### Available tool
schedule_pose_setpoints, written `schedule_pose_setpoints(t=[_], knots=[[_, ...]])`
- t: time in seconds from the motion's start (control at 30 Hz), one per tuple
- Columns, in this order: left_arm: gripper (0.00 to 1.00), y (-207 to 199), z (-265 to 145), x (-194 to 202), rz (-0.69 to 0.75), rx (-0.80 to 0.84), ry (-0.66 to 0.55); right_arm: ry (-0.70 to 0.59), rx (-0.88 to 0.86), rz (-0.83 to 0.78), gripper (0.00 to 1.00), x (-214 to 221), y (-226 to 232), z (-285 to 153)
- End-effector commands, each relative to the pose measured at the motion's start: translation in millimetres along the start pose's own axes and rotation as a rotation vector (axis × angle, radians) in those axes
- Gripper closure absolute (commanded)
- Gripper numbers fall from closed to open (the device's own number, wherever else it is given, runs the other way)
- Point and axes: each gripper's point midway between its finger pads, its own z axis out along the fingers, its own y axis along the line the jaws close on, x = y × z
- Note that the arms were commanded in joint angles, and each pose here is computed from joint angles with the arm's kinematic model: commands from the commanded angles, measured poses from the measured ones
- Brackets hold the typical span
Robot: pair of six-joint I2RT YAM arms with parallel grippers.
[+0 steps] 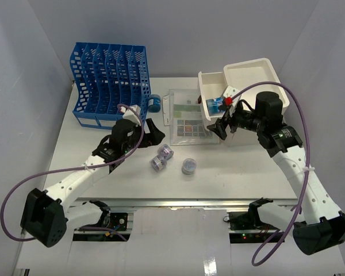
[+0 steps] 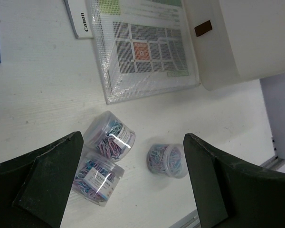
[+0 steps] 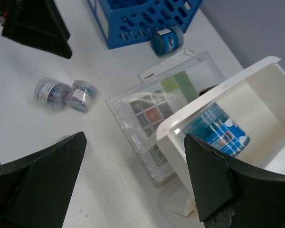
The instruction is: Organize the desk
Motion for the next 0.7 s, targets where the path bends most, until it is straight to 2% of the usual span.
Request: schedule_pose_setpoints(t=[0.0, 0.37, 0.57, 0.67], knots=[[0.02, 9.0, 15.2, -17.8, 0.137, -0.143, -0.006, 0.008, -0.151, 0.004, 0.10, 26.3, 33.6, 4.5], [0.02, 17.1, 60.8, -61.8, 0.356, -0.290, -0.005, -0.014, -0.253, -0.010, 0.10, 56.8, 72.8, -6.8], [0.07, 36.2, 96.6, -69.2, 0.361, -0.337, 0.073, 0.000, -0.259, 0.010, 0.10, 84.0, 80.2, -7.7], [0.09, 38.3, 114.3, -87.6, 0.353, -0.351, 0.075, -0.001, -0.239, 0.019, 0.10, 94.1, 75.8, -10.5]])
